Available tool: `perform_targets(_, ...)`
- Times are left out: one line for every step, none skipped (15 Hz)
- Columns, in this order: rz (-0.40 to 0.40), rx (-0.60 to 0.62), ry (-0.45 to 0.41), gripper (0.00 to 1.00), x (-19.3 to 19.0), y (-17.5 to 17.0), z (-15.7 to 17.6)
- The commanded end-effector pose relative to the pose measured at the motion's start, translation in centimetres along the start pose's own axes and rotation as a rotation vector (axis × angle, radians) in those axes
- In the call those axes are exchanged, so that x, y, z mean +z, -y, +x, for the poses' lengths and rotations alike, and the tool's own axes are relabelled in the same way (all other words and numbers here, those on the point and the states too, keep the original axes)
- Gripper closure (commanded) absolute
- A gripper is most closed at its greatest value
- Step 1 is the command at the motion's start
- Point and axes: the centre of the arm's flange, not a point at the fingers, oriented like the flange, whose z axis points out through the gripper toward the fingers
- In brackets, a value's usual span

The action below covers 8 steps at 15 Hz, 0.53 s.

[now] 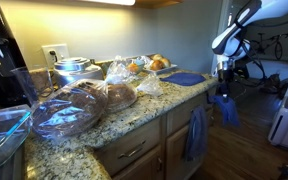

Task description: Pick up the blue towel from the countertop and hang it on the bottom cabinet.

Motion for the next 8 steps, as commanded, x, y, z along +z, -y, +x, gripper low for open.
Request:
perform_targets(0.033, -0.009, -0.034, 0.94, -0.3, -0.6, 1.4)
perform_targets(0.035, -0.011, -0.034, 0.94, -0.2, -0.6, 1.7)
perform_targets(0.035, -0.006, -0.034, 0.94, -0.1, -0.8, 1.9)
perform_targets(0.031, -0.001, -0.037, 0.94, -0.1, -0.9, 2.1)
perform_targets(0.026, 0.004, -0.038, 0.94, -0.1, -1.2, 2.2)
perform_targets(0.024, 0.005, -0.039, 0.94, -0.1, -1.3, 2.2)
perform_targets(0.026, 0.014, -0.039, 0.94, -0.1, -1.7, 2.0)
perform_targets(0.028, 0.018, -0.04, 0.94, -0.1, -1.8, 2.0)
